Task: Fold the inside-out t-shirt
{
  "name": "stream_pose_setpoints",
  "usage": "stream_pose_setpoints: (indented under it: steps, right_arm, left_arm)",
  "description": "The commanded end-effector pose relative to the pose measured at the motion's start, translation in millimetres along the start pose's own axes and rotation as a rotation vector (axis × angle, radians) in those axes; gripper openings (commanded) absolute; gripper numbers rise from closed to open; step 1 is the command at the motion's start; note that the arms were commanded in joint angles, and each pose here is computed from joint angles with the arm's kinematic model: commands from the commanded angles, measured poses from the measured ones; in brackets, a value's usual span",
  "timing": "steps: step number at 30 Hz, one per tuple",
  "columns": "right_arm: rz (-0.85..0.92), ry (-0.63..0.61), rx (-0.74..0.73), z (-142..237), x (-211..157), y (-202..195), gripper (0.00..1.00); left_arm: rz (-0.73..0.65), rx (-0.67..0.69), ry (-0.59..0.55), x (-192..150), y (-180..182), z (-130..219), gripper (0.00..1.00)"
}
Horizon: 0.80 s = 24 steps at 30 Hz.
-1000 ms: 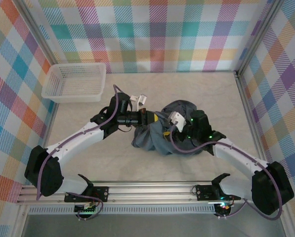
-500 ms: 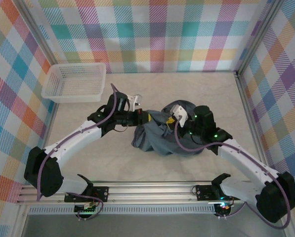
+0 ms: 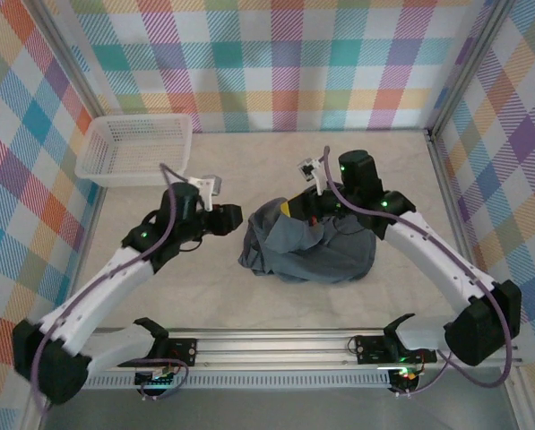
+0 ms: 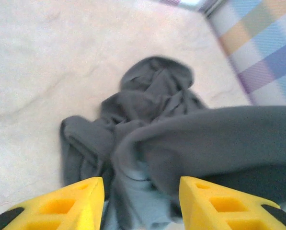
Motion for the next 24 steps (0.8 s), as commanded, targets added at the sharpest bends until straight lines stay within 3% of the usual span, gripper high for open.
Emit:
stream_pose_setpoints:
  steps: [1, 5, 8, 10, 15, 19, 21, 22, 24]
  right_arm:
    - [-0.077, 0.017, 0.041, 1, 4, 7, 0.0]
    - [-0.089, 0.008, 0.048, -1, 7, 6, 0.0]
    - [-0.091, 0.004, 0.06, 1, 7, 10, 0.0]
    - [-0.09, 0.006, 0.069, 3, 7, 13, 0.0]
    - [-0.092, 0.009, 0.086, 5, 8, 17, 0.0]
    - [-0.114, 0.008, 0.08, 2, 8, 13, 0.0]
    - [-0.127, 0.01, 0.069, 1, 7, 10, 0.0]
    - [-0.136, 0.013, 0.051, 0, 5, 7, 0.0]
    - [-0.148, 0.015, -0.003, 3, 3, -2, 0.0]
  left_arm:
    - [-0.006, -0.015, 0.024, -23, -17, 6, 0.42]
    - [-0.033, -0.03, 0.124, -45, -32, -23, 0.32]
    - [-0.027, -0.071, 0.144, -45, -42, -50, 0.33]
    - [-0.043, -0.089, 0.16, -44, -48, -65, 0.41]
    - [-0.115, -0.15, 0.207, -46, -60, -88, 0.73]
    - [-0.15, -0.127, 0.216, -43, -60, -96, 0.8]
    - [-0.156, -0.094, 0.206, -36, -60, -97, 0.75]
    - [-0.153, -0.072, 0.196, -32, -58, -97, 0.66]
    - [-0.135, -0.043, 0.171, -24, -55, -94, 0.36]
Point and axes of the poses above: each hand's point on the last joint's axis, 136 mm out from that joint toward the fingers, its own z axis back along the fingers, its own y axis along the line the jaws close on, x = y × z, the point moved 2 cm from there along z, back along the fingers, and after that the axes turned 6 degrees about z, right-handed, at the moved point
